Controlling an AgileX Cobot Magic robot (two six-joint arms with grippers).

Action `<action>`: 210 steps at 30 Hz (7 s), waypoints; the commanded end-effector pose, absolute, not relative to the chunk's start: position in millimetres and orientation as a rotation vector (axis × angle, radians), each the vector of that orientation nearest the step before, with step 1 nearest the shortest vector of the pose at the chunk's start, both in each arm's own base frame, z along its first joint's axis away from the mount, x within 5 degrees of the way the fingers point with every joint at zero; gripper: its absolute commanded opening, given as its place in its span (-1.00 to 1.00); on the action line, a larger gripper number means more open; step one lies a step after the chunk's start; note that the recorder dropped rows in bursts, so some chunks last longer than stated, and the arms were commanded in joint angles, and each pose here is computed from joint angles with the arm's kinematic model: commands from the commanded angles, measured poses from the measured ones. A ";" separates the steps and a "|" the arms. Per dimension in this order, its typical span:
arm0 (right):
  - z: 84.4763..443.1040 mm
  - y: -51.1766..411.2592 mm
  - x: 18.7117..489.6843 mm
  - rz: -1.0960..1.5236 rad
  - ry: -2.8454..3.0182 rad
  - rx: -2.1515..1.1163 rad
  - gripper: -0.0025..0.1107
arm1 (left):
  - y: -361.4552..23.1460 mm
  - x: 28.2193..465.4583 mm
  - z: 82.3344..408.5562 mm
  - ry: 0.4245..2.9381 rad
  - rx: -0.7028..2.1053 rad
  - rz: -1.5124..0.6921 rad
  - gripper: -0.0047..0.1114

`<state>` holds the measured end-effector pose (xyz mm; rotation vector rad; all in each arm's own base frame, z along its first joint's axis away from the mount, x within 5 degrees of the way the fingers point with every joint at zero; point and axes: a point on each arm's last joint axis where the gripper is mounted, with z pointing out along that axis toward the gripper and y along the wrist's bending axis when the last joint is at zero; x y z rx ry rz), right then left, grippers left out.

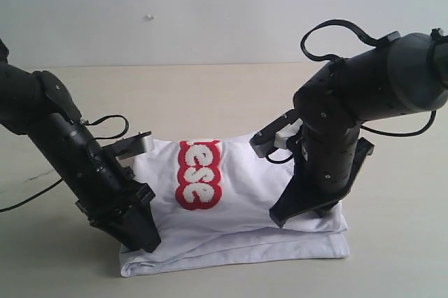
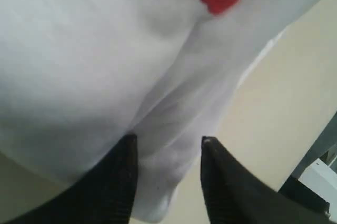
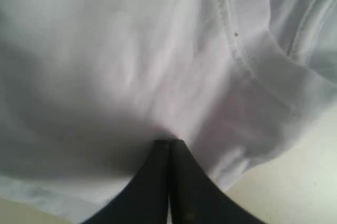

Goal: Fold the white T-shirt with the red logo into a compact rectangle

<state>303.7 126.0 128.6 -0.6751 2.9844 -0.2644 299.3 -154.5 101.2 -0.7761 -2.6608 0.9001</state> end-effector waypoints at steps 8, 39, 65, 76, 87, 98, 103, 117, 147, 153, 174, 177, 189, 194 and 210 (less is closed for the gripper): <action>143.2 127.6 312.5 -0.232 2.860 -0.576 -0.96 | -130.8 308.4 114.3 -2.809 -0.767 0.793 -0.21; 274.6 83.7 245.1 -0.085 2.214 -0.229 -0.96 | -67.9 210.7 268.8 -3.938 -0.422 0.851 -0.92; 297.4 48.5 169.1 0.013 2.042 -0.148 -0.96 | -44.7 105.9 261.3 -4.144 -0.347 1.130 -0.92; 302.0 46.5 164.8 0.022 2.017 -0.142 -0.96 | -46.8 99.4 262.5 -4.111 -0.420 1.191 -0.92; 302.0 46.5 164.8 0.022 2.017 -0.142 -0.96 | -46.8 99.3 262.6 -4.113 -0.424 1.189 -0.92; 302.0 46.5 164.8 0.022 2.017 -0.142 -0.96 | -46.8 99.4 262.5 -4.114 -0.432 1.183 -0.92; 302.0 46.5 164.8 0.022 2.017 -0.142 -0.96 | -47.8 95.3 263.4 -4.097 -0.469 1.220 -0.92; 302.0 46.5 164.8 0.022 2.017 -0.142 -0.96 | -30.2 71.0 281.3 -4.390 -0.398 1.119 -0.92; 302.0 46.5 164.8 0.022 2.017 -0.142 -0.96 | -8.8 52.3 198.8 -4.482 -0.215 0.504 -0.92; 302.0 46.5 164.8 0.022 2.017 -0.142 -0.96 | -9.0 53.2 189.4 -4.457 -0.216 0.487 -0.92; 302.0 46.5 164.8 0.022 2.017 -0.142 -0.96 | -0.3 52.2 181.7 -4.404 0.247 0.236 -0.92; 302.0 46.5 164.8 0.022 2.017 -0.142 -0.96 | 0.2 52.1 181.9 -4.404 0.273 0.224 -0.92; 302.0 46.5 164.8 0.022 2.017 -0.142 -0.96 | 0.2 53.2 181.0 -4.434 0.189 0.162 -0.92; 302.0 46.5 164.8 0.022 2.017 -0.142 -0.96 | -0.4 53.2 181.2 -4.442 0.080 0.102 -0.92; 302.0 46.5 164.8 0.022 2.017 -0.142 -0.96 | -1.5 53.2 181.2 -4.443 0.007 0.091 -0.92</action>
